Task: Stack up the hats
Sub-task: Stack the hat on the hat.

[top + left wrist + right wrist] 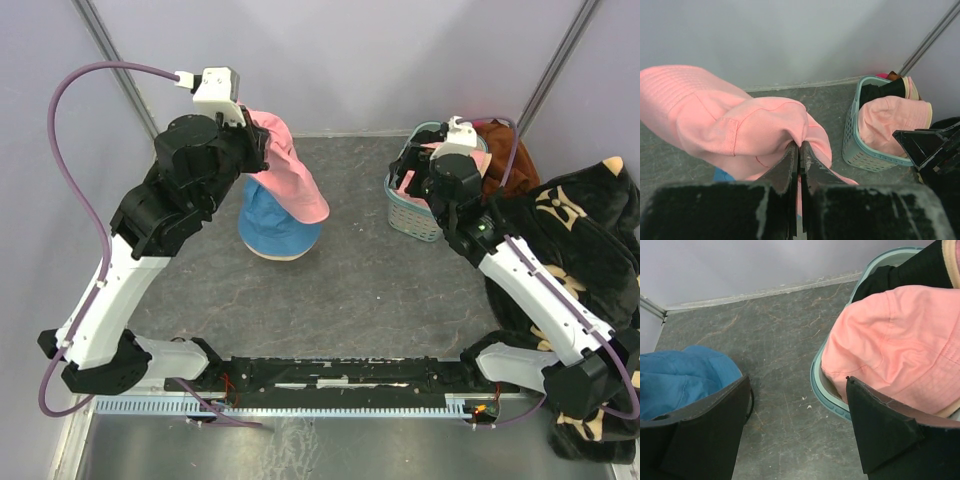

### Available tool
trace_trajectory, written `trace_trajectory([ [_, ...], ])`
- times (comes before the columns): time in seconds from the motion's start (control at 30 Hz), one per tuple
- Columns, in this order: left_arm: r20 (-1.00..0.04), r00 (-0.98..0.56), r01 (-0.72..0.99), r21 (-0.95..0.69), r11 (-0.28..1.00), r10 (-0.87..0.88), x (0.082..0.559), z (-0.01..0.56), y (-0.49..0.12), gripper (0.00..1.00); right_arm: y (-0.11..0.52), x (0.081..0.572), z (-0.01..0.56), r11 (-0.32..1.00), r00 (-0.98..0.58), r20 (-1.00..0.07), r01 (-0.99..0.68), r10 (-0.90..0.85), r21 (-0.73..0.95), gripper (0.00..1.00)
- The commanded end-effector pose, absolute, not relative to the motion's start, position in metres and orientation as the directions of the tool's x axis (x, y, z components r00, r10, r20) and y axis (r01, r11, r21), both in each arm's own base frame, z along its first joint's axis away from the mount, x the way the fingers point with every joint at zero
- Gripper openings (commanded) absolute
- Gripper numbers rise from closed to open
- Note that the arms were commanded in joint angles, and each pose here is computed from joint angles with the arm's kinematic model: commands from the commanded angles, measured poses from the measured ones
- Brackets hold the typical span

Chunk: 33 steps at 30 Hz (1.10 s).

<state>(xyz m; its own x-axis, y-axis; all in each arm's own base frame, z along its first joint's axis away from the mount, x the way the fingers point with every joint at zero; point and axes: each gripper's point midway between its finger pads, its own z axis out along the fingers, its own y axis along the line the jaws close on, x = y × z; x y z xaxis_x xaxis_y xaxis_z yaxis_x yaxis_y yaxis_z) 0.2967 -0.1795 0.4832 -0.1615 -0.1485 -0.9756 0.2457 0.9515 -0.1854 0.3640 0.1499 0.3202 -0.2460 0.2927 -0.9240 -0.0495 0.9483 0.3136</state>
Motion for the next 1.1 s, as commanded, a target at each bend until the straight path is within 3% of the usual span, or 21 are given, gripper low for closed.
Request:
trace_trajectory([
  [0.0,-0.983,-0.139,0.234,-0.150,0.961,-0.119,0.299,0.492,-0.174,0.03,0.164,0.369,0.357,0.919,-0.178,-0.919,-0.121,0.352,0.375,0.85],
  [0.63,-0.951,-0.296,0.220,-0.158,0.963,-0.089,0.326,0.440,-0.153,0.03,0.223,0.380,0.329,0.831,-0.290,-0.859,-0.253,0.423,0.495,0.87],
  [1.07,-0.926,-0.306,0.289,-0.311,0.905,-0.220,0.325,0.454,-0.132,0.03,0.296,0.381,0.315,0.514,-0.470,-0.648,-0.394,0.600,0.762,0.91],
])
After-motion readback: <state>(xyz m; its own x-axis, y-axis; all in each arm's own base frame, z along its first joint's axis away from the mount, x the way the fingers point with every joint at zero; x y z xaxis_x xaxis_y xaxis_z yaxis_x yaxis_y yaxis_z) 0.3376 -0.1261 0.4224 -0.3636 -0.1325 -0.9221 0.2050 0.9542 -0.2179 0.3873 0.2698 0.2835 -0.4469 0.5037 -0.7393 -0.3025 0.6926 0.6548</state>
